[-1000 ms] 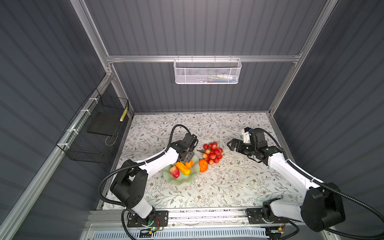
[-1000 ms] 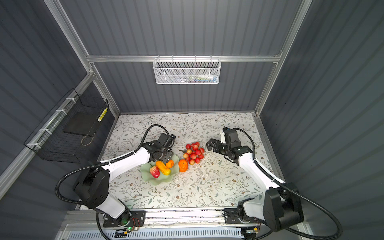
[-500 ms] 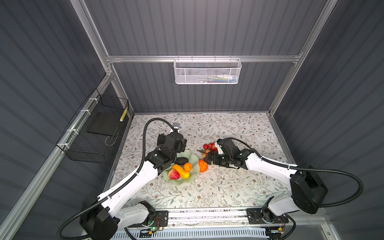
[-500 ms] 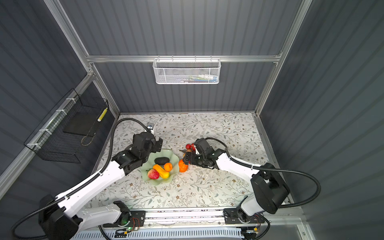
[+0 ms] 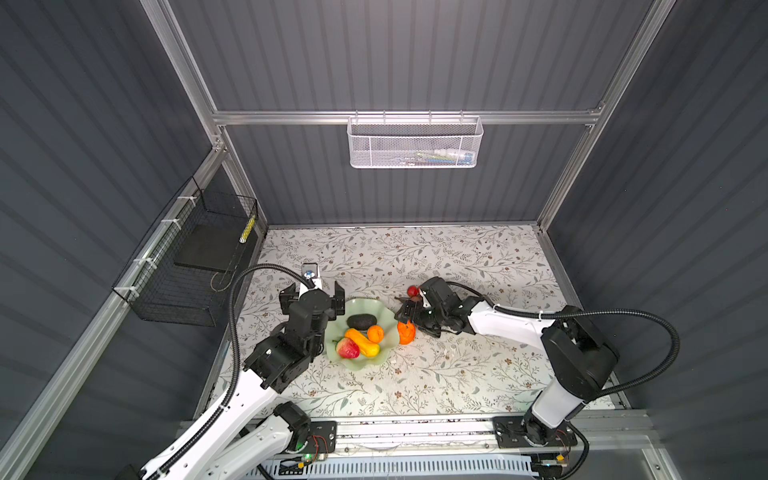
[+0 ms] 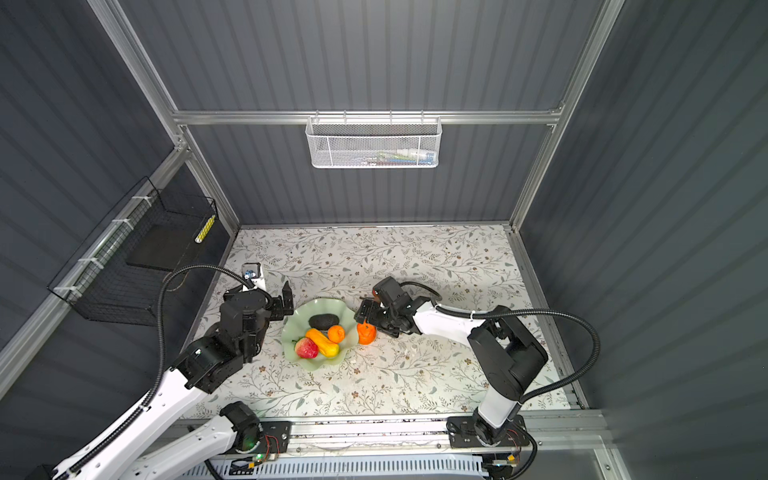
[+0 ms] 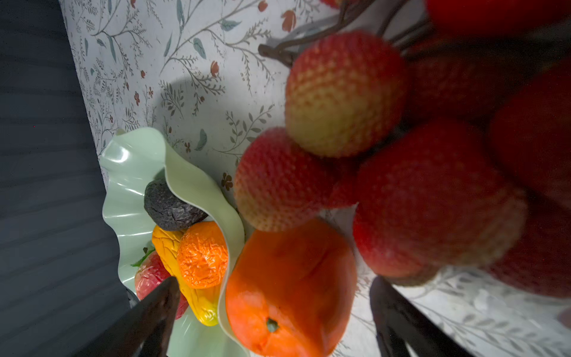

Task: Place and organize the fake fruits in the fruit bowl

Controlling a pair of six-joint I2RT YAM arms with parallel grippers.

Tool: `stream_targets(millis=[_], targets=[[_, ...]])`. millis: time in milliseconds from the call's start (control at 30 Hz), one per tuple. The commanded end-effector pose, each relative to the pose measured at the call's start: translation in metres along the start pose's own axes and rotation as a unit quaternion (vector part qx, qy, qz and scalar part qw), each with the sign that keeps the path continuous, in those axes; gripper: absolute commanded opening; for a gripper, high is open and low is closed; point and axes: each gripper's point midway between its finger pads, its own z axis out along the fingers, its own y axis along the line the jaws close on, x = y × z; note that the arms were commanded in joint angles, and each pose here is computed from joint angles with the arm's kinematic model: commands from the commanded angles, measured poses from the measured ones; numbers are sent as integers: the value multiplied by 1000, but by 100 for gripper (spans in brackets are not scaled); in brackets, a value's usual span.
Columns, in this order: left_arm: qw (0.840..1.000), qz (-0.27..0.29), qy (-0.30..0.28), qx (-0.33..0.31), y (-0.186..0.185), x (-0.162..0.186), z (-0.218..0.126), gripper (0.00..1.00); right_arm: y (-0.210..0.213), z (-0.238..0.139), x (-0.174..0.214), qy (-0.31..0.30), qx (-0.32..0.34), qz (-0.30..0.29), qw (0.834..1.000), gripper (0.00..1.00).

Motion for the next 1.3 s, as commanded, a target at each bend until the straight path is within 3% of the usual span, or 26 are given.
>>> stream_targets(millis=[0, 333, 700, 833, 1033, 1267], targets=[[1000, -5, 5, -16, 11, 7, -4, 100, 9, 7, 6, 10, -8, 31, 999, 93], [1000, -11, -7, -11, 14, 5, -9, 100, -14, 12, 15, -2, 18, 90, 996, 80], [1000, -5, -3, -9, 12, 6, -8, 100, -21, 2, 14, -24, 17, 98, 995, 89], [1000, -3, -2, -9, 12, 6, -8, 100, -21, -5, 11, -36, 16, 89, 995, 87], [1000, -2, -2, -10, 12, 6, -7, 100, -23, -6, 13, -35, 16, 86, 996, 75], [1000, 0, 1, -9, 11, 6, -7, 100, -15, 3, 9, -28, 10, 82, 996, 81]])
